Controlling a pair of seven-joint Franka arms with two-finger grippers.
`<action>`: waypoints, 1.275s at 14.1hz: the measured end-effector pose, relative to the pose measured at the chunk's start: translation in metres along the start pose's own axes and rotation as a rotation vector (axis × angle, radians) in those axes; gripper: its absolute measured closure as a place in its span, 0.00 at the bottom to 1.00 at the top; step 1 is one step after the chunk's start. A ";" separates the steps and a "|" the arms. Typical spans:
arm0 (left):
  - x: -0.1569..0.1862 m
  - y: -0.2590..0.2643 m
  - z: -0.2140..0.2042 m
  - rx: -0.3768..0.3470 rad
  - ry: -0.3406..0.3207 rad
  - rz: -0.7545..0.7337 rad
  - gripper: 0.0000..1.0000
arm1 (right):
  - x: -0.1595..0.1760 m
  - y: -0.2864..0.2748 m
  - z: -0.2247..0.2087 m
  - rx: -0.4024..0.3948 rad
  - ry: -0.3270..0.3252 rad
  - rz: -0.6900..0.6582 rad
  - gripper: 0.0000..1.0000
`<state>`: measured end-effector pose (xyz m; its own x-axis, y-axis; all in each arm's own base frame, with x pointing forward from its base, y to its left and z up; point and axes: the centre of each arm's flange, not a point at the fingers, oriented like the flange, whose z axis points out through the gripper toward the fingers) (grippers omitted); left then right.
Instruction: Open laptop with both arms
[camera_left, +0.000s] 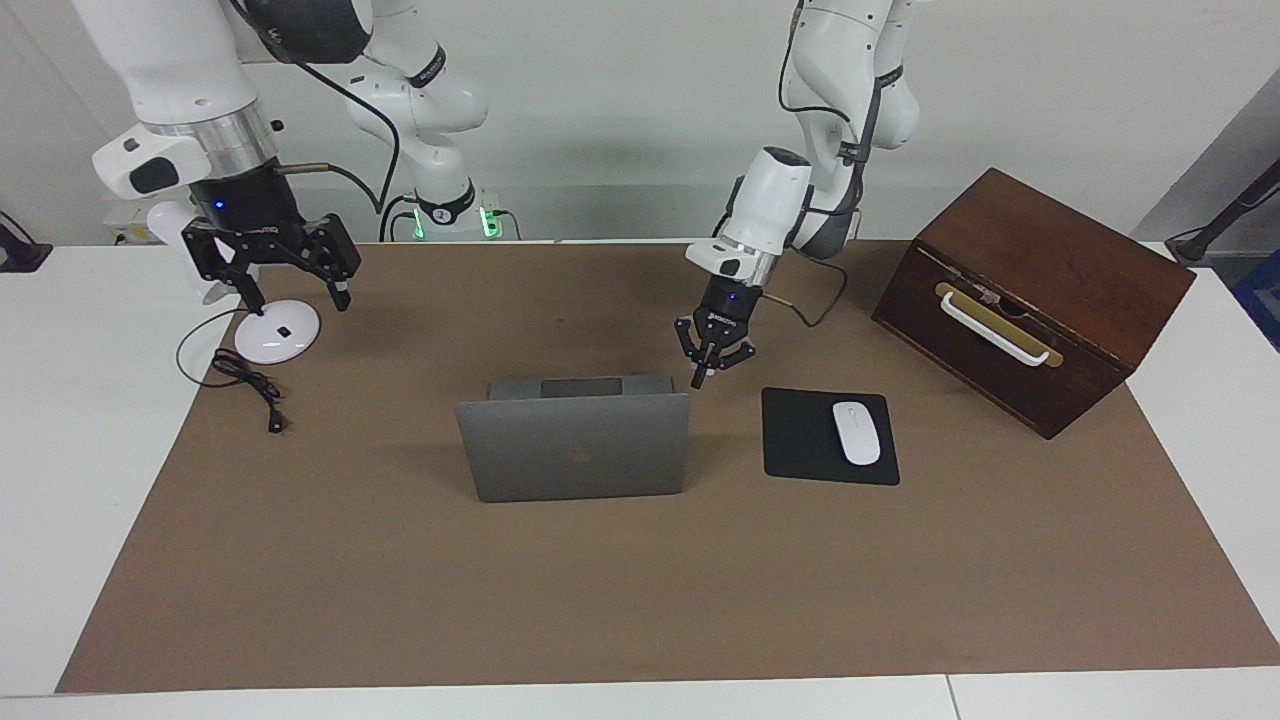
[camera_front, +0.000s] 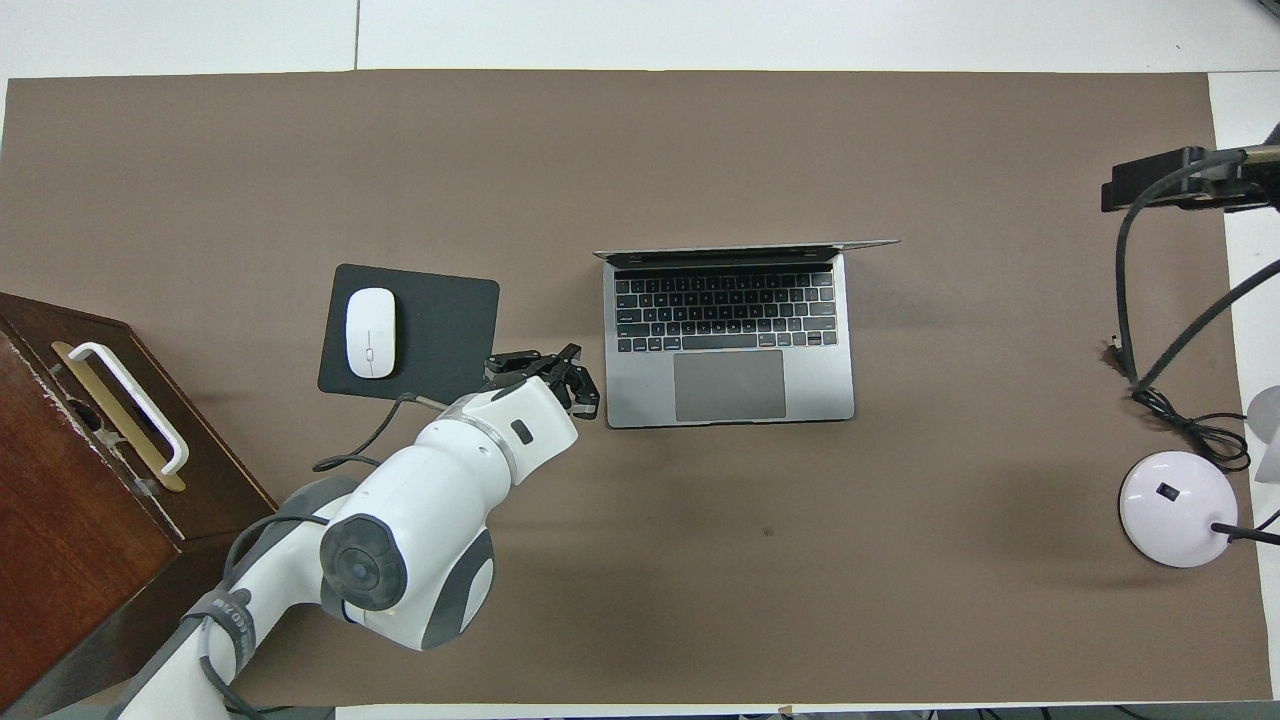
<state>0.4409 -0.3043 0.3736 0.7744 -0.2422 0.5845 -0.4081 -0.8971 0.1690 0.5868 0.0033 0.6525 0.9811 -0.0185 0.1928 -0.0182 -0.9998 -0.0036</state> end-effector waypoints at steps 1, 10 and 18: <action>0.008 -0.005 -0.009 0.001 -0.022 -0.014 0.99 | -0.001 0.003 -0.001 -0.015 0.001 -0.007 0.00; 0.116 -0.081 -0.129 0.011 -0.226 -0.053 0.99 | -0.007 0.013 0.003 -0.029 -0.017 -0.024 0.00; 0.135 -0.144 -0.204 0.081 -0.364 0.011 0.99 | -0.010 0.017 0.004 -0.030 -0.022 -0.018 0.00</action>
<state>0.5058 -0.1328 0.5899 0.8975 -0.3544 0.2627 -0.3890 -0.9166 0.0925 0.5778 -0.0130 0.6466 0.9853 -0.0005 0.1706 -0.0055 -0.9996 0.0288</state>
